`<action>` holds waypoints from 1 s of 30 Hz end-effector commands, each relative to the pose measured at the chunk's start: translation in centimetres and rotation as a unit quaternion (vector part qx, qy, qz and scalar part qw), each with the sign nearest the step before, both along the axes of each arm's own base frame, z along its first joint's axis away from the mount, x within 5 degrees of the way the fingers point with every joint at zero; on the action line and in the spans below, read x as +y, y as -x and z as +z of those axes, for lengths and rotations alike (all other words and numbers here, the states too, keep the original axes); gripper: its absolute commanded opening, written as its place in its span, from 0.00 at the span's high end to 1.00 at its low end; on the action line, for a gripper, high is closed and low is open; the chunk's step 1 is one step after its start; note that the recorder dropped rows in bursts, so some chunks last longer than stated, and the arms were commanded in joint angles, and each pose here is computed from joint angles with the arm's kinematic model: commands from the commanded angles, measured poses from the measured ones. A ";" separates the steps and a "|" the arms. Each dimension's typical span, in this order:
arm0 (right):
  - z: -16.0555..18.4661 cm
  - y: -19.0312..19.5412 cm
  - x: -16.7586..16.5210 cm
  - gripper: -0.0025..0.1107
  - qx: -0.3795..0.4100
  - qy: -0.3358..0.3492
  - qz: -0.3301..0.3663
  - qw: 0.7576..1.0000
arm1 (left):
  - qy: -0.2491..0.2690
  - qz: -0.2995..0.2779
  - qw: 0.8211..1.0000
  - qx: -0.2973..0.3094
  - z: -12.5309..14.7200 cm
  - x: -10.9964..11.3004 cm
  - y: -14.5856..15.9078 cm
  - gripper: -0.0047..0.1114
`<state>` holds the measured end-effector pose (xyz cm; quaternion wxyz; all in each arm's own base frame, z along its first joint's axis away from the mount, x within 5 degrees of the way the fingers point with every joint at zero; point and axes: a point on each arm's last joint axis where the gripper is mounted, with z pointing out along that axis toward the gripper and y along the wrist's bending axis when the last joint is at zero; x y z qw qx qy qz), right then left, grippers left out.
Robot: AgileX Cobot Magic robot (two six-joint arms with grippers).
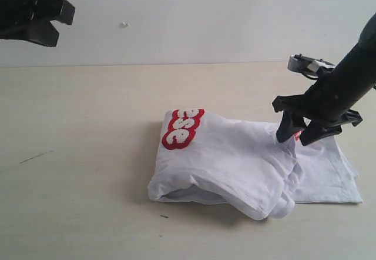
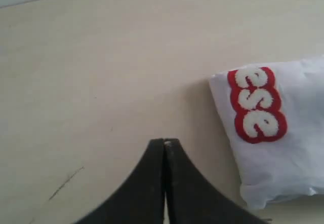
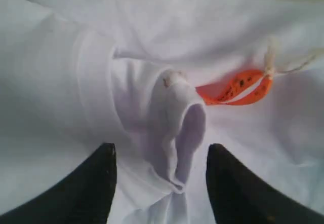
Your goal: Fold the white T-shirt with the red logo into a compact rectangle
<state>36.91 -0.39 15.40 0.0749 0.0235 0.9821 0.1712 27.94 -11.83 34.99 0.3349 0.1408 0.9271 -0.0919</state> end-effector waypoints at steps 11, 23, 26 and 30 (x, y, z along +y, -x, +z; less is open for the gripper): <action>-4.5 -0.8 1.2 0.61 0.030 -0.076 0.009 0.997 | 0.068 0.014 0.988 -0.136 2.1 2.0 4.2 0.96; 0.3 -1.7 1.5 0.98 -0.016 -0.086 0.066 0.994 | 0.067 0.014 0.988 -0.135 2.0 2.0 4.2 0.96; 2.6 -1.3 1.2 0.98 -0.046 -0.058 0.073 0.995 | 0.068 0.014 0.988 -0.137 2.1 2.0 4.2 0.96; 5.6 -0.5 0.4 0.98 -0.071 -0.006 0.062 0.996 | 0.068 0.014 0.988 -0.137 2.1 2.0 4.2 0.96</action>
